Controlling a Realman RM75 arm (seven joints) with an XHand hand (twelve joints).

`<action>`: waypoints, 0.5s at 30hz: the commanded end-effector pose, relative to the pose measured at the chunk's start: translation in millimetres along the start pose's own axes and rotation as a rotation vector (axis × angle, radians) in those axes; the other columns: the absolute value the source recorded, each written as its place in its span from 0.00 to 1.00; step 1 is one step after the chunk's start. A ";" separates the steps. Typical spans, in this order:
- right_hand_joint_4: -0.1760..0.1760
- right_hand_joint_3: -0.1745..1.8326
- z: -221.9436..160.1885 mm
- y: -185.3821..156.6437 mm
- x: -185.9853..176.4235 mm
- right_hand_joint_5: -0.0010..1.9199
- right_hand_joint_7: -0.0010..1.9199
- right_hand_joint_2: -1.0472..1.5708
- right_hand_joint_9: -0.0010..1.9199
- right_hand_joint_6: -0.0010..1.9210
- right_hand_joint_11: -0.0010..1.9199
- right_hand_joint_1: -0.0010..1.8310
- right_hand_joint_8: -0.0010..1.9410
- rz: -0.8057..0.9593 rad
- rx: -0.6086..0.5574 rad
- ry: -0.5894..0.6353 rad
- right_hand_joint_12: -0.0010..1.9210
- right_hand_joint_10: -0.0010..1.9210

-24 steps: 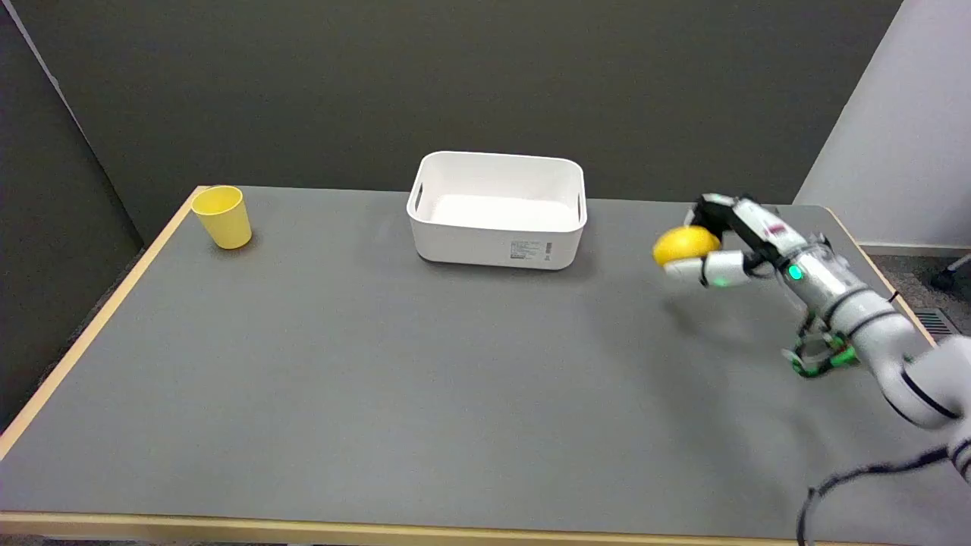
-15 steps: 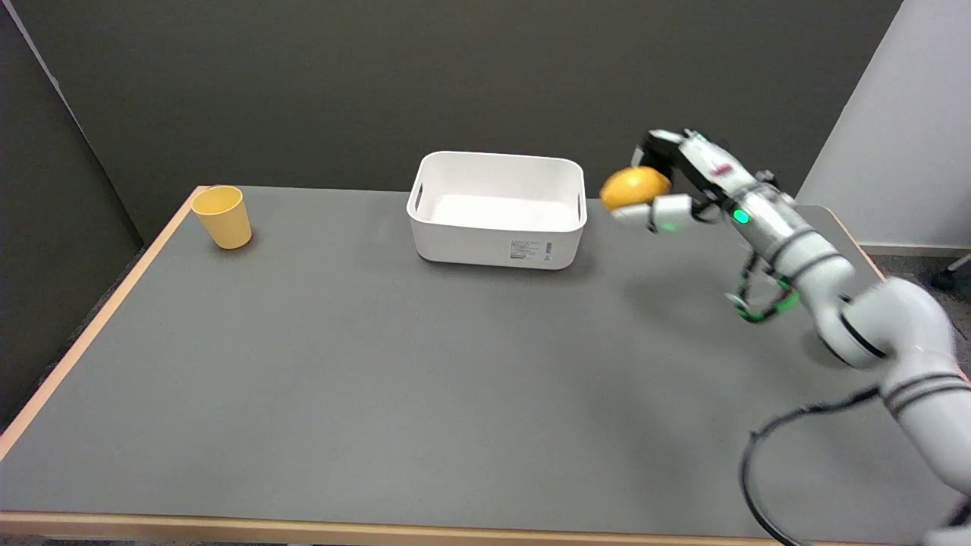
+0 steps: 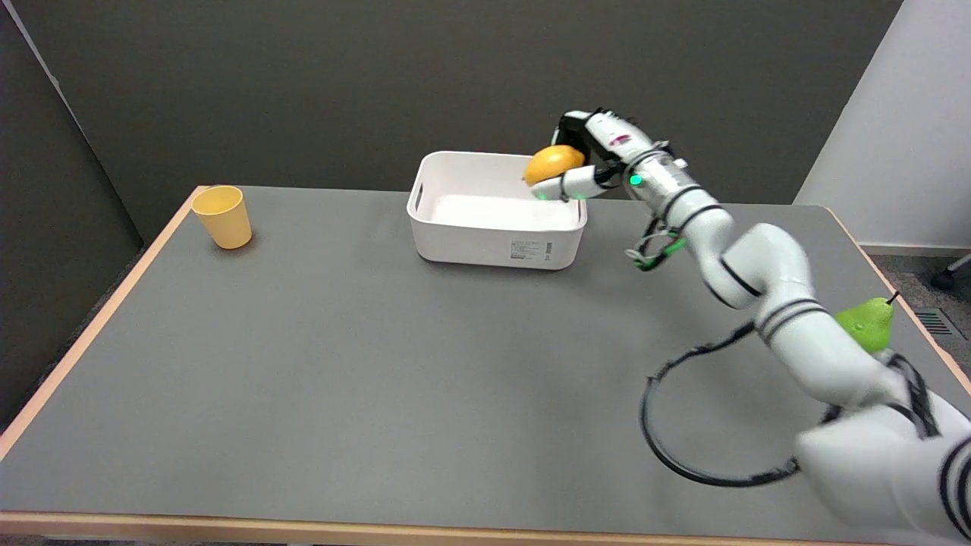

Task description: Place the lemon into white box.

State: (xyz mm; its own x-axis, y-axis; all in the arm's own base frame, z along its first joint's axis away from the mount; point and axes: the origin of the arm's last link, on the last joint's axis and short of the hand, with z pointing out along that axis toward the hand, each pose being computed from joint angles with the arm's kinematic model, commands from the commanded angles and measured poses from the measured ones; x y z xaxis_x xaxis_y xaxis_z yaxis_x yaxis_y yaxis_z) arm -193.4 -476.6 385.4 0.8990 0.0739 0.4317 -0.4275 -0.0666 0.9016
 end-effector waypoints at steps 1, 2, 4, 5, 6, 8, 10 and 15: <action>0.10 0.15 64.2 -47.5 -69.3 0.23 0.36 0.90 0.35 0.84 0.01 0.61 0.87 0.036 -0.086 -0.220 1.00 0.93; 0.10 0.15 62.5 -50.3 -70.4 0.23 0.36 0.90 0.35 0.84 0.01 0.61 0.88 0.041 -0.074 -0.215 1.00 0.93; 0.08 0.15 57.6 -52.2 -75.3 0.23 0.36 0.90 0.36 0.84 0.00 0.62 0.88 0.071 -0.067 -0.212 1.00 0.94; 0.14 0.26 55.4 -53.5 -75.7 0.20 0.33 0.84 0.32 0.74 0.00 0.59 0.82 0.110 -0.067 -0.204 1.00 0.90; 0.24 0.43 53.6 -54.2 -75.8 0.17 0.27 0.74 0.26 0.57 0.00 0.55 0.72 0.150 -0.070 -0.197 1.00 0.83; 0.33 0.56 50.4 -53.9 -74.3 0.06 0.13 0.67 0.15 0.21 0.01 0.44 0.30 0.213 -0.074 -0.186 0.85 0.52; 0.42 0.48 46.0 -53.9 -71.6 0.01 0.03 0.65 0.04 0.05 0.00 0.38 0.07 0.253 -0.063 -0.172 0.49 0.13; 0.46 0.39 26.9 -47.2 -57.9 0.00 0.00 0.63 0.00 0.00 0.00 0.36 0.00 0.343 0.002 -0.109 0.00 0.00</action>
State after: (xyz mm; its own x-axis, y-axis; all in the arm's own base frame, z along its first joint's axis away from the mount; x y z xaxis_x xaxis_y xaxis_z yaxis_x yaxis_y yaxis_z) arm -224.1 -521.9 334.6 0.8588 -0.0705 0.5075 -0.5089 -0.0028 0.8608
